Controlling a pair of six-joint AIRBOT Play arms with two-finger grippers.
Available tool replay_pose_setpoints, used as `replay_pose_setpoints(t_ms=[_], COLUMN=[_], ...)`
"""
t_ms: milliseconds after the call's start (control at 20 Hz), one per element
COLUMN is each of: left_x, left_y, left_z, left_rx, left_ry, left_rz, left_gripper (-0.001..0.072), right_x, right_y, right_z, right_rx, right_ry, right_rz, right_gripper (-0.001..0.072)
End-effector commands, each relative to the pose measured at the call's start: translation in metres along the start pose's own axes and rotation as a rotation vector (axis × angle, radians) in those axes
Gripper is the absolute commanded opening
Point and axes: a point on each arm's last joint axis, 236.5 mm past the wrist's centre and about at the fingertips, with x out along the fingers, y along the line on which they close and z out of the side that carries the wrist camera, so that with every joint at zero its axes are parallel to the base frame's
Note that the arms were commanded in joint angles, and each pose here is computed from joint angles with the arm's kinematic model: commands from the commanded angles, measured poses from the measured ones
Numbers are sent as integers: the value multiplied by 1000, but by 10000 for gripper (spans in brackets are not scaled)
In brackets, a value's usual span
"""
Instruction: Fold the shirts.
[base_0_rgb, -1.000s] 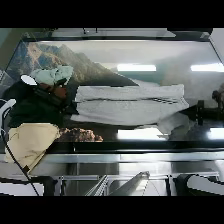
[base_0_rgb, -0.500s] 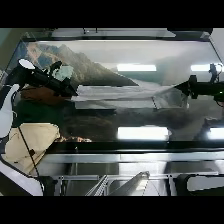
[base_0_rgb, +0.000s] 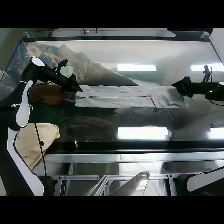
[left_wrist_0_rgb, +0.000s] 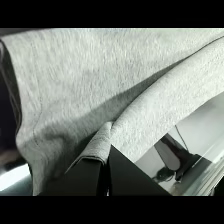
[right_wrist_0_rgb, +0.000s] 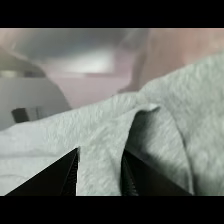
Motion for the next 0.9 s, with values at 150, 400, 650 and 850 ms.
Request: replay_pose_setpoints(t_ms=[150, 400, 650, 850], left_x=[3, -11, -77, -123], left_y=[3, 2, -8, -26], left_z=[11, 9, 14, 18], left_rx=[-21, -53, -51, -25], left_ry=[-24, -29, -139, -240], left_rz=[4, 1, 13, 31], left_gripper=[176, 290, 291, 290], right_x=[-6, -11, -54, -56], right_y=[5, 5, -27, -55], right_z=[38, 43, 33, 15], right_rx=[-64, -77, -135, -100], right_ry=[-104, -110, 44, 126], right_rz=[-21, -24, -164, -230], right_gripper=[293, 440, 648, 652])
